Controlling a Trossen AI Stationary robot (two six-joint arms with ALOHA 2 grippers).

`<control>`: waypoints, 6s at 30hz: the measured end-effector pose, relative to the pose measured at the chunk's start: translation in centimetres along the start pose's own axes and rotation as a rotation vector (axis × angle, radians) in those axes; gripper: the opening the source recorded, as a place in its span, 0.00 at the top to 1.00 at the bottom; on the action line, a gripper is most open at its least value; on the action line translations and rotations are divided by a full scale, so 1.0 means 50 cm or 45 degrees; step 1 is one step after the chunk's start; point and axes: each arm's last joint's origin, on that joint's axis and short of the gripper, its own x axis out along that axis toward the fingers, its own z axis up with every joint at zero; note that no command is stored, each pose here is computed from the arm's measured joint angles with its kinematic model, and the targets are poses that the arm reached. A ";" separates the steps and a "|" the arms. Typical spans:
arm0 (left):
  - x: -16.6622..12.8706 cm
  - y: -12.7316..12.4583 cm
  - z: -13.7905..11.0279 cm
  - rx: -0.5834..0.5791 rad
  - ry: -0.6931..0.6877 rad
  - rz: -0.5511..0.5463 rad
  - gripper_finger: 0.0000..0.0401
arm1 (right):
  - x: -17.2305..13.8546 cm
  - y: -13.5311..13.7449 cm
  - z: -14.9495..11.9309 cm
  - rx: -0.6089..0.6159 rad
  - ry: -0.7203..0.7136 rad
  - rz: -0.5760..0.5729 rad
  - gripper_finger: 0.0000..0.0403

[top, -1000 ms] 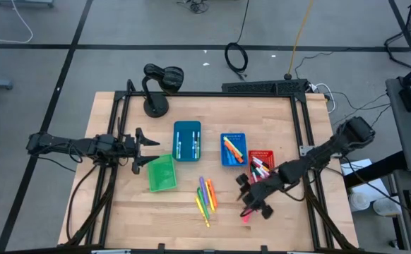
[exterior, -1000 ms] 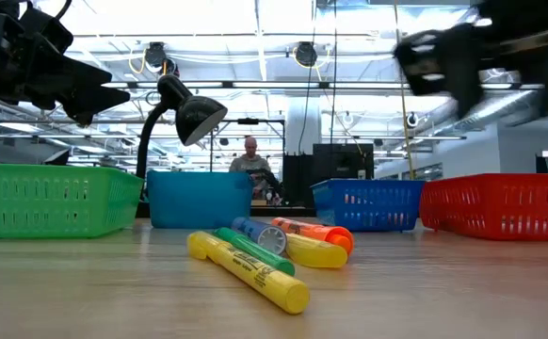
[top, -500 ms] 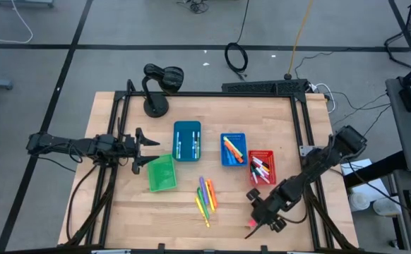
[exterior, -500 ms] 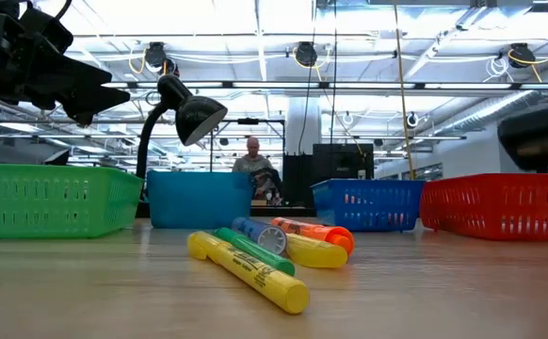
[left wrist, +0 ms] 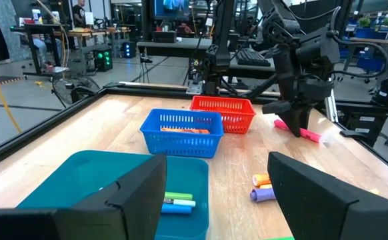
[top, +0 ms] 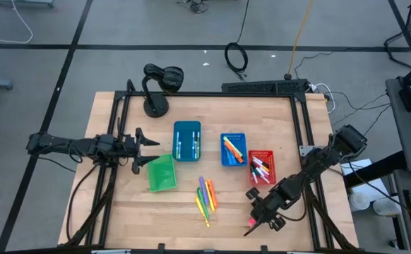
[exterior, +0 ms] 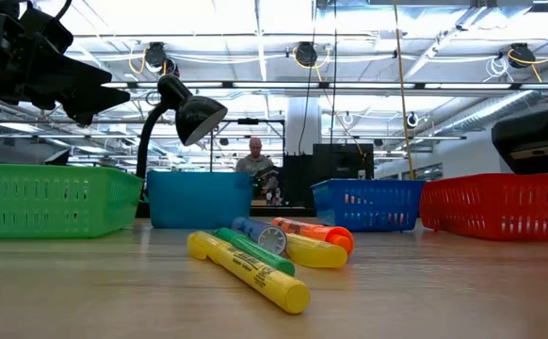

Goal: Pick & Place Markers
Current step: Put the pink highlighter pen into the blue bin, then put the orange highlighter pen into the blue bin

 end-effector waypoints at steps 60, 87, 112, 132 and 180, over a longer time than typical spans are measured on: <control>0.000 0.000 0.000 0.000 0.000 0.000 0.34 | -0.163 -0.308 0.056 0.471 -1.035 -0.619 0.88; 0.000 0.000 0.000 0.000 -0.001 0.000 0.34 | -0.166 -0.301 -0.097 1.214 -1.048 -1.181 0.86; 0.000 0.000 0.000 0.000 0.000 0.000 0.34 | -0.127 -0.289 -0.088 1.257 -1.120 -1.132 0.86; 0.000 0.000 0.000 0.000 0.000 0.000 0.34 | -0.128 -0.290 -0.087 1.236 -1.121 -1.136 0.76; 0.000 0.000 0.000 0.000 0.000 0.000 0.34 | -0.115 -0.229 -0.036 0.191 -1.071 -0.378 0.77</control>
